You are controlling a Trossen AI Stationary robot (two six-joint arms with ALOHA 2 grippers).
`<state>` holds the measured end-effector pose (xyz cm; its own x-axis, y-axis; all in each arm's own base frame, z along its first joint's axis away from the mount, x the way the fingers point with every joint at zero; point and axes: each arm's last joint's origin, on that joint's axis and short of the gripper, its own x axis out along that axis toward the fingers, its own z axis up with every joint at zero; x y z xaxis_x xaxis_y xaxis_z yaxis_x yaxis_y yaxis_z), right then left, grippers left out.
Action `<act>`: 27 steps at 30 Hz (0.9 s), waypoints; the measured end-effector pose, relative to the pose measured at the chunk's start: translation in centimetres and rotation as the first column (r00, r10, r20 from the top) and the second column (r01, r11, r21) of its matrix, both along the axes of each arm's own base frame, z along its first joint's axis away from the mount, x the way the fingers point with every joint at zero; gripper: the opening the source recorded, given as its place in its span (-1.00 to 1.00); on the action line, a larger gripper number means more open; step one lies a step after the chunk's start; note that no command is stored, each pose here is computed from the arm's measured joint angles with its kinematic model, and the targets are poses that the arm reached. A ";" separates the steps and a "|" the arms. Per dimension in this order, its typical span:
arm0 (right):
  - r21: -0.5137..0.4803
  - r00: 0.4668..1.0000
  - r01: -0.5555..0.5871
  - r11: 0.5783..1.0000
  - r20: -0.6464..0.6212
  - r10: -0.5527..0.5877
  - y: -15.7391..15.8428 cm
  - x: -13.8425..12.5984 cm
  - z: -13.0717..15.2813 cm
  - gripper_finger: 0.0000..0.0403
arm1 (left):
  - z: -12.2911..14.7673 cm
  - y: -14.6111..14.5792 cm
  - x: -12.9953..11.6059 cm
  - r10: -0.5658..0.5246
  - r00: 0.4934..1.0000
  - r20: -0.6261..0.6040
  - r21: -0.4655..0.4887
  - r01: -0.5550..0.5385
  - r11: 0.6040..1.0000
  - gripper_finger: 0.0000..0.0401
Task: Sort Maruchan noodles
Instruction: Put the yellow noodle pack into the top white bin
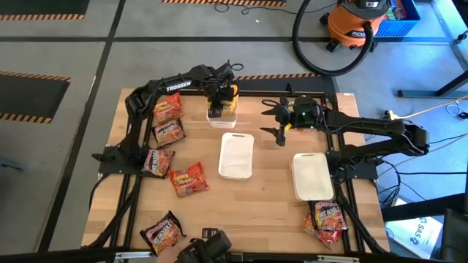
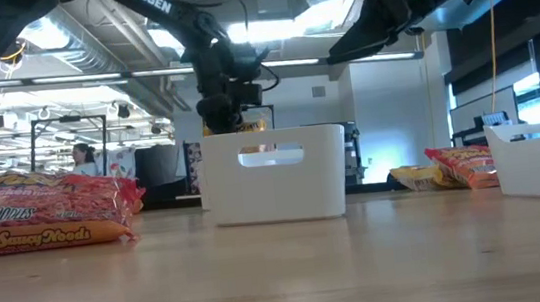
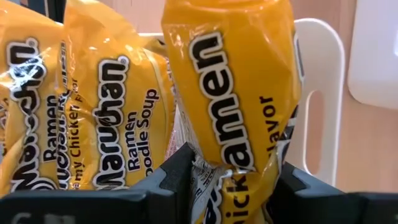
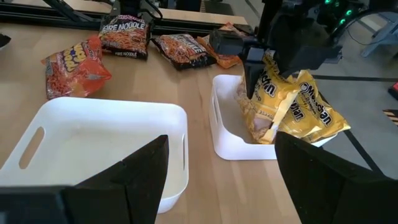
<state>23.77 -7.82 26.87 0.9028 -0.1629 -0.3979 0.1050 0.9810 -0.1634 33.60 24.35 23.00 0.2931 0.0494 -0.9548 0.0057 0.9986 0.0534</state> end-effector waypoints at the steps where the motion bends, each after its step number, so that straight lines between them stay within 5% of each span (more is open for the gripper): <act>1: 0.000 1.000 0.000 1.000 0.000 0.000 0.0 0.0 0.0 0.35 | -0.1 0.0 0.0 0.000 1.000 -0.002 -0.001 0.000 1.000 -0.40; 19: 0.000 1.000 -0.001 1.000 0.002 0.001 0.0 0.0 0.0 0.35 | -3.8 0.2 -0.7 -0.016 1.000 0.004 0.012 0.016 1.000 -0.40; 27: 0.001 1.000 -0.001 1.000 -0.001 0.001 0.0 0.0 0.0 0.35 | -3.9 0.3 -0.5 -0.039 0.999 0.019 0.060 0.038 0.997 -0.20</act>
